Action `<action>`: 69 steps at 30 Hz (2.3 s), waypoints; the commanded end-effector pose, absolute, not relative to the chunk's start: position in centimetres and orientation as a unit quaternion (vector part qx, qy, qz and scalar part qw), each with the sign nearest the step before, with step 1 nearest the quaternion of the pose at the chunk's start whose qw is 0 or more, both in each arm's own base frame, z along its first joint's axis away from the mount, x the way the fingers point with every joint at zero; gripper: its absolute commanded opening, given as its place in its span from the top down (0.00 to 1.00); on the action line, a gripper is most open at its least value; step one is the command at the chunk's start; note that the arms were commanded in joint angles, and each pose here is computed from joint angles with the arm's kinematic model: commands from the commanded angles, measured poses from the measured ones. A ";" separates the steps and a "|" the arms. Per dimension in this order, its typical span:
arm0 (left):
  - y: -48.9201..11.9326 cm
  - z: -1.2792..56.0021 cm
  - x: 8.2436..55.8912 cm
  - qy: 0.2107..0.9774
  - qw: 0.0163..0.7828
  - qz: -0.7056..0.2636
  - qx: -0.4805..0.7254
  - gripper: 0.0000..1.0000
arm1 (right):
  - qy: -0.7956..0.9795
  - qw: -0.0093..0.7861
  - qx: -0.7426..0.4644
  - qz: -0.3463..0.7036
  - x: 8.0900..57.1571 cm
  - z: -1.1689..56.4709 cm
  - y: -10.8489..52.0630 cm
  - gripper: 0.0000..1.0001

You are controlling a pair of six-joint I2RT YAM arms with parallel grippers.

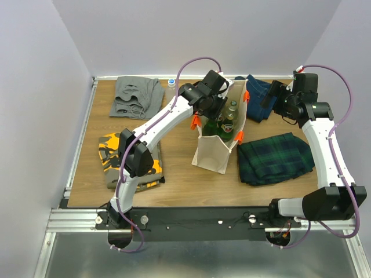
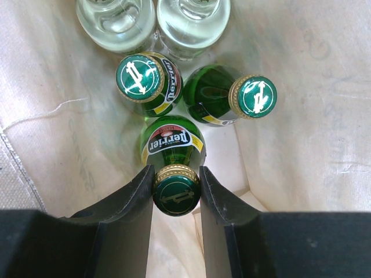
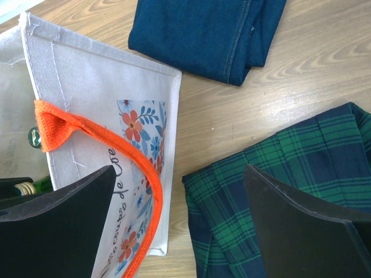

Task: Take the beverage out of the canvas bag
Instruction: Take out the drink from the canvas bag.

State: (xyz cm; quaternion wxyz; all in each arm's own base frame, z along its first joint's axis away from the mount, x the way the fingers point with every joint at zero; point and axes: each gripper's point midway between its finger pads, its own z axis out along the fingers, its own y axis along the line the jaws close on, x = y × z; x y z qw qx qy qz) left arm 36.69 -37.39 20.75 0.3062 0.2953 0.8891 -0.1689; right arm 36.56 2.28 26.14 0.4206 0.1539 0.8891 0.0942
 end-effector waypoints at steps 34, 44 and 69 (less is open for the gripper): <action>-37.2 36.0 35.1 0.806 0.439 -0.251 0.308 1.00 | 0.875 0.450 0.149 0.104 35.8 29.1 2.4 0.00; -36.8 38.7 34.1 0.790 0.458 -0.271 0.304 1.00 | 0.875 0.447 0.149 0.111 35.7 29.1 2.7 0.00; -35.0 45.0 32.9 0.746 0.526 -0.290 0.287 1.00 | 0.877 0.442 0.151 0.112 36.1 28.6 2.7 0.00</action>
